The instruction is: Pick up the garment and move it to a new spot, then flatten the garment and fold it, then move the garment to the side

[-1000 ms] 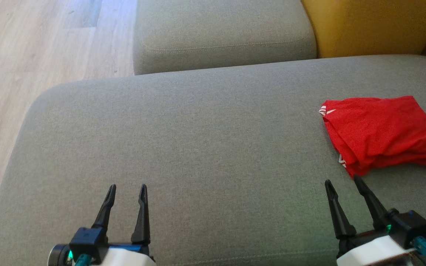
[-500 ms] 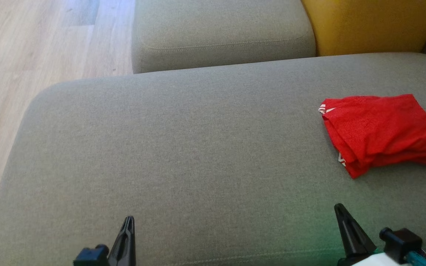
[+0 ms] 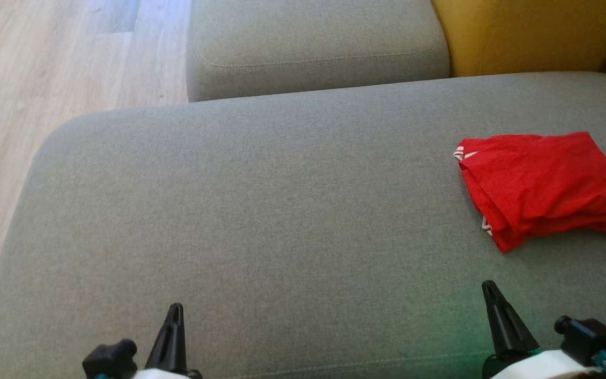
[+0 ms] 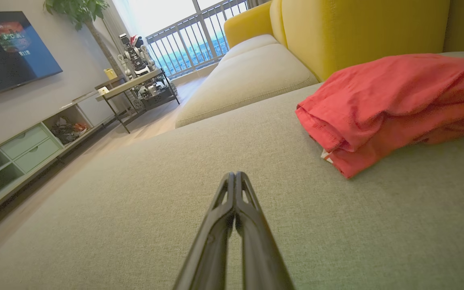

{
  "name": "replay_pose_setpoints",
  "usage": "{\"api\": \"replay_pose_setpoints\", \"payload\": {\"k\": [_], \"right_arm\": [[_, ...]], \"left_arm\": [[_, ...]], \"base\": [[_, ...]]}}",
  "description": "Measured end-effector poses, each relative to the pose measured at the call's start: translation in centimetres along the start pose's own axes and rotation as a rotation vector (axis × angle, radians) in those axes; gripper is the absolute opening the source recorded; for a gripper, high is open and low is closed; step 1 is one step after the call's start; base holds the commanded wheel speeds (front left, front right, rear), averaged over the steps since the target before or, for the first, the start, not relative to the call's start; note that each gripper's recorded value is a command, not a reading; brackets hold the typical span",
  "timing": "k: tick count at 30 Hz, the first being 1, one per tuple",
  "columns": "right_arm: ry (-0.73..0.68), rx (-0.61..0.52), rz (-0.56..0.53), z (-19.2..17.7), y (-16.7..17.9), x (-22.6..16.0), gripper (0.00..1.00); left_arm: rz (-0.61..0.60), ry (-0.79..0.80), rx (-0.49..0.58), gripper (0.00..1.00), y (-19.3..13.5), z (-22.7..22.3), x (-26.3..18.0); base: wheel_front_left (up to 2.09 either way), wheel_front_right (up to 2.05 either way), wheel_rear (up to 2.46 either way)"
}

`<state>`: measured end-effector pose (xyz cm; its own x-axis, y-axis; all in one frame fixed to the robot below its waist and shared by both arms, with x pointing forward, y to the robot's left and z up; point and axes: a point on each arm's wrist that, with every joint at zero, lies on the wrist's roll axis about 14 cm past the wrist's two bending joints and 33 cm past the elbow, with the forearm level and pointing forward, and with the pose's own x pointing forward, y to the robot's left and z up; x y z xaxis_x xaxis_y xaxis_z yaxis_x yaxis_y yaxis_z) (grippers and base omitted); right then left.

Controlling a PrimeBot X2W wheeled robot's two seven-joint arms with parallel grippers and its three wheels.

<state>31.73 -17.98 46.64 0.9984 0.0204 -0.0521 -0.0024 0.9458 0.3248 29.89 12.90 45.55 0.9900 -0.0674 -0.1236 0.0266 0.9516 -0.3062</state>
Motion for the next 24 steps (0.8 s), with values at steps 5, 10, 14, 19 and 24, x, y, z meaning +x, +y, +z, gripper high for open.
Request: {"api": "replay_pose_setpoints", "payload": {"k": [5, 10, 14, 19, 24], "right_arm": [[0.009, 0.060, -0.015, -0.2, -0.3, 0.0, 0.00], [0.009, 0.118, -0.024, -0.1, -0.4, 0.4, 0.00], [0.007, 0.165, -0.032, 0.0, -0.5, 0.6, 0.00], [0.009, 0.224, -0.044, 0.0, -0.7, 0.8, 0.00], [0.009, 0.283, -0.050, 0.1, -0.8, 1.1, 0.00]], "left_arm": [[0.009, 0.013, -0.058, 0.00, 0.3, 0.0, 0.4], [0.023, 0.017, -0.116, 0.00, 0.8, 0.2, 0.8], [0.030, 0.031, -0.164, 0.00, 1.0, -0.1, 0.8], [0.034, 0.033, -0.223, 0.00, 1.2, 0.1, 1.3], [0.046, 0.040, -0.282, 0.00, 1.6, 0.2, 1.6]], "base": [[0.00, 0.00, 0.00], [0.00, 0.00, 0.00], [0.00, 0.00, 0.00], [0.00, 0.00, 0.00], [0.00, 0.00, 0.00]]}}
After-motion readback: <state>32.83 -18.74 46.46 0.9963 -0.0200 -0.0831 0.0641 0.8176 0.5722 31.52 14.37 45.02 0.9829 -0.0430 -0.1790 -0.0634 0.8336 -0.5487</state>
